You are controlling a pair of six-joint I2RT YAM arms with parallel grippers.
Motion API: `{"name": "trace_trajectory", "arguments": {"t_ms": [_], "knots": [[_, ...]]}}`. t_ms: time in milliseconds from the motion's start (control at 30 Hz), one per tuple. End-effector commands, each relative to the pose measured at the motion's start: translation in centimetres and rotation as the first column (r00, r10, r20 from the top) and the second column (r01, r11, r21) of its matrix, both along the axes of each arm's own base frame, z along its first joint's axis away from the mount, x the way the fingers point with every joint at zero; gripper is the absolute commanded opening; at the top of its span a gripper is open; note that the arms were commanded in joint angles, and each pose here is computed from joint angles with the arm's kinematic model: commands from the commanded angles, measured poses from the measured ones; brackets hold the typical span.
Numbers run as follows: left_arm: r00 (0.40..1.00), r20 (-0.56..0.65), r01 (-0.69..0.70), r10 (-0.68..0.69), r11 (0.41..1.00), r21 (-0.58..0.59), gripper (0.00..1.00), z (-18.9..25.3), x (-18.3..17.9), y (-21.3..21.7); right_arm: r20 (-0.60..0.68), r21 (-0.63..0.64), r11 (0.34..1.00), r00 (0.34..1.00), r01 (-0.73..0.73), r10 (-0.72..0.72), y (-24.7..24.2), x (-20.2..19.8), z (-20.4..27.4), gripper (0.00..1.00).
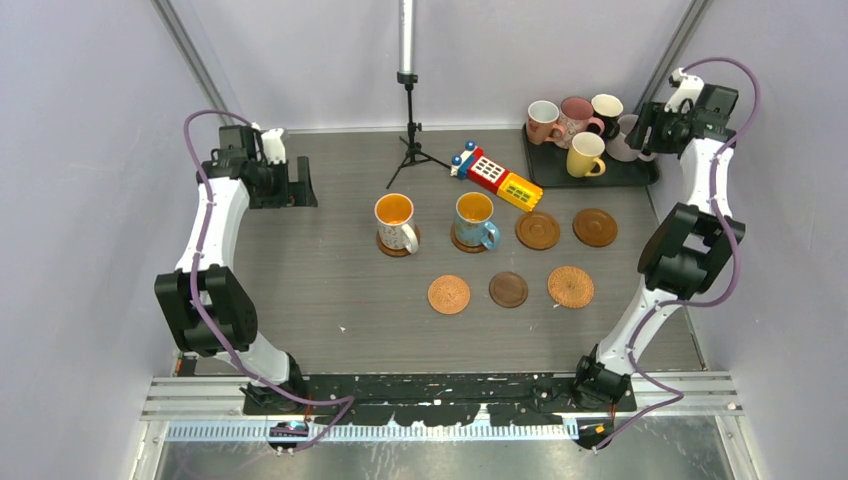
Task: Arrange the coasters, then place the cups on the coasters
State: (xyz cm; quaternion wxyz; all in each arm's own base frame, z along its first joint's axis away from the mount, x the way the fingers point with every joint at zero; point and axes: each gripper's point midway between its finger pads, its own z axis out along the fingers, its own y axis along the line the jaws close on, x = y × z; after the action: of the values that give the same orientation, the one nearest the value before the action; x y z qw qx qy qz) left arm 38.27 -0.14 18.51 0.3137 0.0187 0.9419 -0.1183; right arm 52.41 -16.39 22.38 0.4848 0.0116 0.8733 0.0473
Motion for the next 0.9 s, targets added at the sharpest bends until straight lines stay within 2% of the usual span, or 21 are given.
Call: {"name": "trace_trajectory", "arguments": {"t_ms": [0,133,267,400,567,733,867], "knots": [[1.0,0.021,-0.013,0.014,1.0,-0.002,1.0,0.6,0.6,0.3,-0.007,-0.06,0.998,1.0,-0.007,0.006,-1.2,1.5,-0.4,0.7],[1.0,0.013,-0.013,0.013,1.0,0.013,1.0,0.6,0.8,0.6,-0.01,-0.126,0.989,0.997,0.077,-0.079,-4.1,3.0,-1.7,0.69],[1.0,0.005,-0.014,0.014,1.0,0.022,1.0,0.7,1.1,0.8,0.015,-0.14,0.986,0.996,0.093,-0.092,-6.3,3.9,-1.6,0.69],[1.0,-0.001,-0.016,0.016,1.0,0.02,1.0,0.7,1.3,0.8,0.021,-0.172,0.984,0.998,0.056,-0.054,-7.7,4.4,-2.0,0.69],[0.999,-0.036,-0.007,0.008,1.0,0.03,1.0,0.2,0.5,0.9,0.004,-0.216,0.974,0.998,-0.065,0.067,-7.5,4.5,-3.7,0.69],[0.999,-0.046,-0.005,0.008,0.998,0.055,1.0,-0.3,-0.3,1.2,-0.005,-0.321,0.944,0.997,-0.079,0.082,-9.3,5.4,-5.0,0.69],[0.998,-0.06,-0.005,0.008,0.999,0.047,1.0,-0.5,-0.4,1.1,-0.012,-0.356,0.929,0.995,-0.097,0.099,-10.0,6.3,-6.0,0.68]]}}
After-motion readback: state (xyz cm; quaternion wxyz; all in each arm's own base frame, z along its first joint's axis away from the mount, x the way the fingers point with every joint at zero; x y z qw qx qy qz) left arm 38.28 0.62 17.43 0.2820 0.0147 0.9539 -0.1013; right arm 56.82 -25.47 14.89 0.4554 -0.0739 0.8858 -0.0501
